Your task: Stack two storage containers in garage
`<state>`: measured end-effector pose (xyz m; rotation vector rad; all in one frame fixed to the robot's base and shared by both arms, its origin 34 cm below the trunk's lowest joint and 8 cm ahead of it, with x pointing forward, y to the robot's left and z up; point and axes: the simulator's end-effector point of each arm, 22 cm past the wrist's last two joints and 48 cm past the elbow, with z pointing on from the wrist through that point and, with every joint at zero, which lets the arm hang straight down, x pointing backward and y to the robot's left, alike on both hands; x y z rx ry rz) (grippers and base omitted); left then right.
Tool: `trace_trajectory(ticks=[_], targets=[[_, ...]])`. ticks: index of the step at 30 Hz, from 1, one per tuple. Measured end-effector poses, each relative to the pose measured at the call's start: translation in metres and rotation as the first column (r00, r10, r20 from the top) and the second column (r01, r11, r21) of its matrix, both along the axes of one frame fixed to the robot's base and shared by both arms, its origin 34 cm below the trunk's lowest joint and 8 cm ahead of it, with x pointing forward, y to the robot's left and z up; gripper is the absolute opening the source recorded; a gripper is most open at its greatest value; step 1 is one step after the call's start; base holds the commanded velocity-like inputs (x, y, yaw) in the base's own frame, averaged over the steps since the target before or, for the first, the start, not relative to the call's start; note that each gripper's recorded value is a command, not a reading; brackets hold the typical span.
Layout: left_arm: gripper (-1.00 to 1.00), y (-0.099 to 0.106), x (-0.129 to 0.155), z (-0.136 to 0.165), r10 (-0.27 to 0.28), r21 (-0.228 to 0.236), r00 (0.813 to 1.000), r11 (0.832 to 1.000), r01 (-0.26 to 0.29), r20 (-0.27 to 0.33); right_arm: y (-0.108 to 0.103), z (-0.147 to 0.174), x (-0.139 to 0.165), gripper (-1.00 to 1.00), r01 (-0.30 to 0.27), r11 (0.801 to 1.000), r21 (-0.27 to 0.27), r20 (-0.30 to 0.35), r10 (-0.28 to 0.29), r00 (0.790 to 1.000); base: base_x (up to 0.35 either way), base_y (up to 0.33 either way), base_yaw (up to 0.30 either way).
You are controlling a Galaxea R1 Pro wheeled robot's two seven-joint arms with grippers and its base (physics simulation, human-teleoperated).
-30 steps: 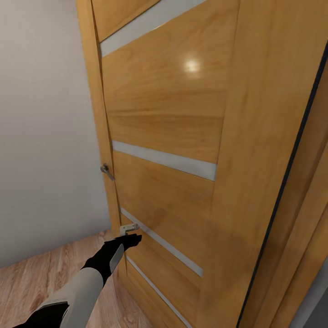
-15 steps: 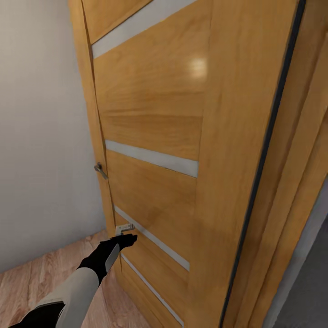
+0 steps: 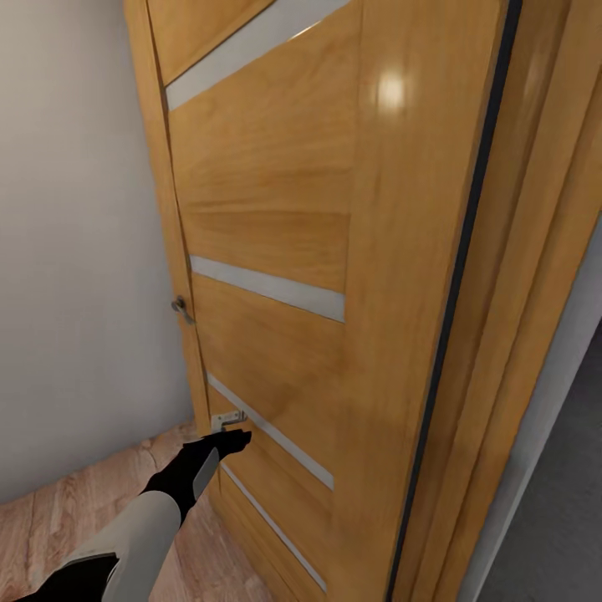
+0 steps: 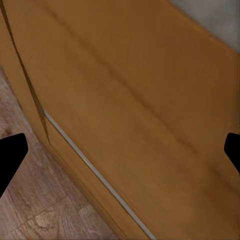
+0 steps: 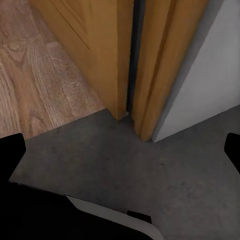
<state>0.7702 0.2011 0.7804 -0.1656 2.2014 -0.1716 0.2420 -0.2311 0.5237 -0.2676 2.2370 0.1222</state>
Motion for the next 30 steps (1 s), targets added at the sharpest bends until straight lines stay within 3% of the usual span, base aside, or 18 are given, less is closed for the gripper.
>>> trace_trajectory(ticks=[6, 12, 21, 30], targets=[[1.0, -0.002, 0.0, 0.0, -0.001, -0.003, 1.0, 1.0, 0.001, 0.001, 0.0, 0.0, 0.0, 1.0, -0.001, 1.0, 0.0, 0.0, 0.001, 1.0, 0.0, 0.0, 0.0], [1.0, -0.011, -0.002, -0.001, -0.03, 0.045, 1.0, 0.999, 0.03, 0.005, 0.01, 0.001, 0.007, 1.0, 0.001, 1.0, 0.013, 0.006, -0.001, 1.0, 0.0, 0.0, 0.0], [1.0, -0.004, 0.003, 0.005, -0.005, 0.012, 0.999, 1.0, 0.004, 0.047, 0.011, 0.001, 0.007, 1.0, 0.001, 1.0, 0.016, 0.006, -0.002, 1.0, 0.0, 0.0, 0.0], [1.0, -0.005, 0.002, 0.003, 0.002, -0.003, 0.999, 1.0, -0.002, 0.043, 0.011, 0.001, 0.007, 1.0, 0.004, 1.0, 0.016, 0.006, -0.004, 1.0, 0.002, 0.01, 0.0]])
